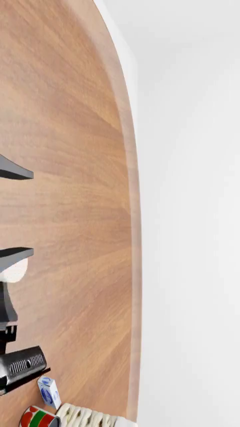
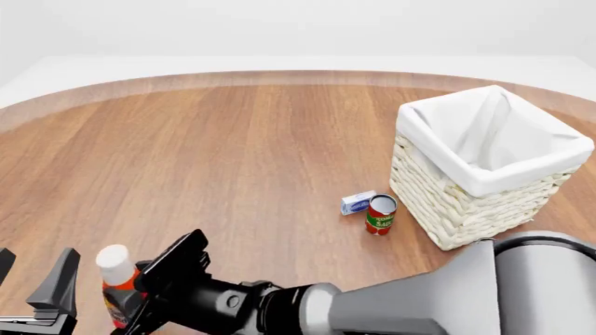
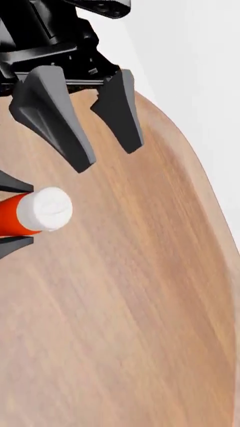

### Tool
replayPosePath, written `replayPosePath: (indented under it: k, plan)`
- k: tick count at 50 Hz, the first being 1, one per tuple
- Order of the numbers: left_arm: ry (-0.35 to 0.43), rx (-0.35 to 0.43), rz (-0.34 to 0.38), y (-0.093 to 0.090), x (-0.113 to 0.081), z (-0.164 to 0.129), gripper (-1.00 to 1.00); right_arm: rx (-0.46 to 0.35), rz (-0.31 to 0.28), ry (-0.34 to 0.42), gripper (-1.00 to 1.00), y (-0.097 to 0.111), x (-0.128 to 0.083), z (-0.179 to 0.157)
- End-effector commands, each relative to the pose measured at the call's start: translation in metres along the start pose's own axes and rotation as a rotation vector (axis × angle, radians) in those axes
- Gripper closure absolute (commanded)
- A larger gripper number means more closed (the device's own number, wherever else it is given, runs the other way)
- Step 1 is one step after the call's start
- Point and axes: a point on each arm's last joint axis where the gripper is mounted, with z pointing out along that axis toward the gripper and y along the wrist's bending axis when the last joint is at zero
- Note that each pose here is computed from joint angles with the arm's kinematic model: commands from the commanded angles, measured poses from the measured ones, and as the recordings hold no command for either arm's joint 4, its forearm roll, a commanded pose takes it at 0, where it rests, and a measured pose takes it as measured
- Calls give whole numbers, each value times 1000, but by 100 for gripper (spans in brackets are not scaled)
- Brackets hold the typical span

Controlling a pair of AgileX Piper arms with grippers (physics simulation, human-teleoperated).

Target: Pick up the ketchup, and put it in the basket.

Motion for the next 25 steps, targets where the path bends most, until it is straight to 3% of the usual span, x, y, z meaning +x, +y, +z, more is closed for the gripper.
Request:
replayPosePath:
  k: [1, 10, 14, 19, 25]
  plan:
    - [0, 0, 0, 0, 0, 0, -100, 64, 24, -64, 100, -29, -30, -5]
    - [0, 0, 0, 0, 0, 0, -100, 144, -4, -145, 100, -61, -74, -27]
    - [0, 0, 0, 0, 0, 0, -100, 152, -21, -146, 100, -63, -78, -31]
    - [0, 0, 0, 0, 0, 0, -100, 218, -65, -184, 100, -87, -99, -48]
    - [0, 0, 0, 0, 0, 0, -100, 259, -62, -239, 100, -101, -110, -69]
